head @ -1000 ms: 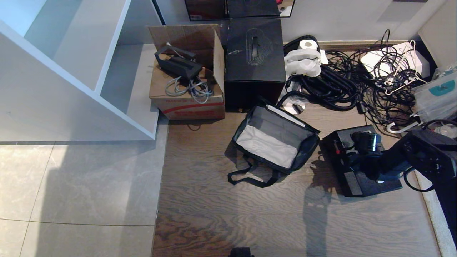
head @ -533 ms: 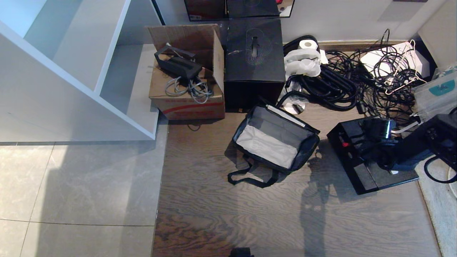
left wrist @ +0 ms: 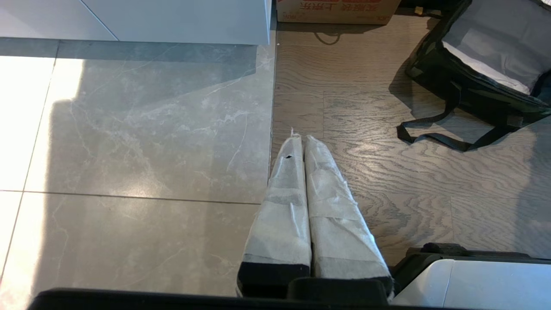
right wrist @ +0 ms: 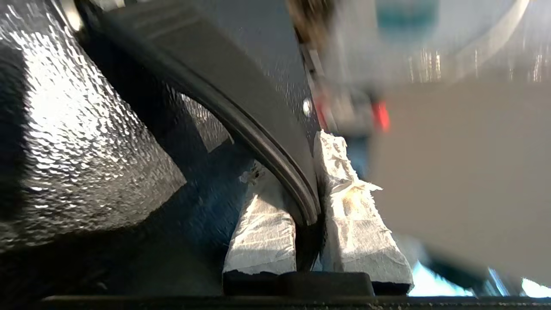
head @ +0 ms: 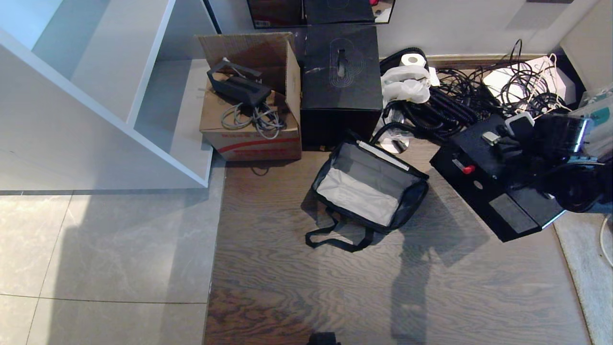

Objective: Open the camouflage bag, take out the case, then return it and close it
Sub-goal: Place the black box back

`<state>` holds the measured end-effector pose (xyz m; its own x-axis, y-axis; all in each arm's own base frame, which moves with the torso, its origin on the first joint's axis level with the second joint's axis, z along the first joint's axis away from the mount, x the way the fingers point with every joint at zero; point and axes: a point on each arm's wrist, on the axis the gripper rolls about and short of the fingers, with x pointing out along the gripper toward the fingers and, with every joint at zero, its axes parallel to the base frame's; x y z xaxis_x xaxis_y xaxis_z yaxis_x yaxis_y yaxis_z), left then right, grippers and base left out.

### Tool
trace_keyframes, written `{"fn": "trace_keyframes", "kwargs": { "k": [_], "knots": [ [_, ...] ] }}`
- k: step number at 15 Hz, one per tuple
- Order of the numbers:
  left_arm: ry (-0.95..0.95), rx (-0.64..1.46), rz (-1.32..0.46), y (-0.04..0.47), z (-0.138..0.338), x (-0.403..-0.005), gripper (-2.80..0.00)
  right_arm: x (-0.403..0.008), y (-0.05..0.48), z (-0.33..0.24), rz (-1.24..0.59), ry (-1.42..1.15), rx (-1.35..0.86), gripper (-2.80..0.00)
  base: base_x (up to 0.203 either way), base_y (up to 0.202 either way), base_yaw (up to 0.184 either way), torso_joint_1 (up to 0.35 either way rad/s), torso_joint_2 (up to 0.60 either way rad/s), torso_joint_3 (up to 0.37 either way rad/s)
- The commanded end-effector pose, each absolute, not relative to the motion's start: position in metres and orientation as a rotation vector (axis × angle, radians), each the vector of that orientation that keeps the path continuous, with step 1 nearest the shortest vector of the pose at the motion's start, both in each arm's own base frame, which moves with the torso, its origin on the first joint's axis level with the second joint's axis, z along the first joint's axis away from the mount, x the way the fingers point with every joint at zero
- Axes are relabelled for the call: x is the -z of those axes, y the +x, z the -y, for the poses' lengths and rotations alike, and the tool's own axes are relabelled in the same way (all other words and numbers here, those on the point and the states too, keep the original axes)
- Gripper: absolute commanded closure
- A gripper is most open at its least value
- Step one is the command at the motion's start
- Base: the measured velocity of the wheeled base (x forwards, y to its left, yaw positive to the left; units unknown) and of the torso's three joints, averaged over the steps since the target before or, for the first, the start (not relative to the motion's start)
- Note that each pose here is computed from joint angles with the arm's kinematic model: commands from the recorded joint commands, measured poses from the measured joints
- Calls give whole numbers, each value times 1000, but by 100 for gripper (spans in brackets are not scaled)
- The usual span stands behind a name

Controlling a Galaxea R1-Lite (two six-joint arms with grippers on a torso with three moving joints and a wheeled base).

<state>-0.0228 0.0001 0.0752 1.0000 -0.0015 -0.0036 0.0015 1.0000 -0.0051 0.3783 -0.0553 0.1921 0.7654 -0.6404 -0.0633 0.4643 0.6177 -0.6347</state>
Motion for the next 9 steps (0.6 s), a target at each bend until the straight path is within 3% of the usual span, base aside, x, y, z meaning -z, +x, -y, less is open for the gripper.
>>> {"fn": "trace_keyframes", "kwargs": {
  "k": [1, 9],
  "knots": [
    [-5, 2, -3, -23, 0, -75, 0, -225, 363, 38, -174, -623, 596, 0, 0, 0, 0, 0, 0, 0],
    [-6, 2, -3, -23, 0, -75, 0, -225, 375, -47, 7, -553, 185, 0, 0, 0, 0, 0, 0, 0]
  ]
}}
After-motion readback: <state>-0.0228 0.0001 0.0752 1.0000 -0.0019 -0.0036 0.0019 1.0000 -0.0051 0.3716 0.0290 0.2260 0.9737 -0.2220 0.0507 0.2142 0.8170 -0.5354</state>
